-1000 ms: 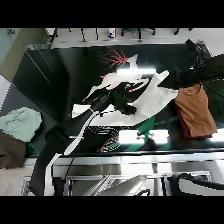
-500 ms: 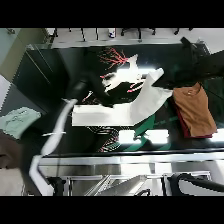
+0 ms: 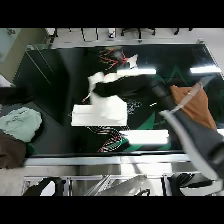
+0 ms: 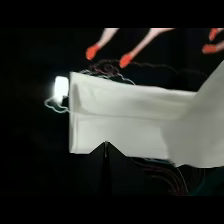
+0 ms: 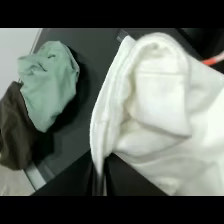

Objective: Fold the shirts.

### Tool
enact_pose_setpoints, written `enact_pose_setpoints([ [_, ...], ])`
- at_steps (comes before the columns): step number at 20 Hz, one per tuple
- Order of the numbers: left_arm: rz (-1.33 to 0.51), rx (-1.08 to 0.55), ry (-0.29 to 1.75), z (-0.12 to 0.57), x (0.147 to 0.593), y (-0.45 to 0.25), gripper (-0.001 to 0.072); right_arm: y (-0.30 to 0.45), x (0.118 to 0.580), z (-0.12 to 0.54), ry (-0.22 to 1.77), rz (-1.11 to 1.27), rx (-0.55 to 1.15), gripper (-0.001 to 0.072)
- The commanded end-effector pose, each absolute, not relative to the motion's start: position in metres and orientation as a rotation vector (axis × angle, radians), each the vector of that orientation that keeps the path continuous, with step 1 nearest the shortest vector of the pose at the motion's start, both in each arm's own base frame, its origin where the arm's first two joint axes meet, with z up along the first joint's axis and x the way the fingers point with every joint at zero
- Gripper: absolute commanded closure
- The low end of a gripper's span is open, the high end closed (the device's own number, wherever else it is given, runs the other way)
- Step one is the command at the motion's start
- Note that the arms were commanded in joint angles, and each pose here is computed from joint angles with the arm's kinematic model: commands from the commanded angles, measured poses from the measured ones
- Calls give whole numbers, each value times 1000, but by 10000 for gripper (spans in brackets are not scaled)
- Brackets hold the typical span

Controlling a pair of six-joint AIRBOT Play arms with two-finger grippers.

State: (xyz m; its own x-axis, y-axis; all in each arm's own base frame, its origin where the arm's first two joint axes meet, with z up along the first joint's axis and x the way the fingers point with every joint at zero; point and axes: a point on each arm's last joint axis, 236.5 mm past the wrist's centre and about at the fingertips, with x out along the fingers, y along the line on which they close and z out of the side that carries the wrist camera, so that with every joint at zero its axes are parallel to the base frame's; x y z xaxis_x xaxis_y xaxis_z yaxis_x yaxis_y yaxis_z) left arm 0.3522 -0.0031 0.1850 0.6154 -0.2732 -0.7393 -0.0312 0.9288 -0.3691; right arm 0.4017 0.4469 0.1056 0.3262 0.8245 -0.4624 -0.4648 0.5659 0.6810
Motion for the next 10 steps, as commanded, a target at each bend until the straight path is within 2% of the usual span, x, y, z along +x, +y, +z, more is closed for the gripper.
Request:
enact_pose_setpoints([
  [1, 68, -415, 710, 205, 313, 54, 689, 548, 379, 41, 736, 851, 483, 69],
  [4, 114, -409, 680, 197, 298, 63, 689, 526, 382, 23, 841, 870, 396, 52],
  [8, 110, -398, 681, 194, 296, 62, 689, 401, 439, 65, 960, 795, 399, 52],
  [10, 112, -396, 675, 195, 297, 62, 689, 328, 451, 64, 1094, 721, 450, 51],
])
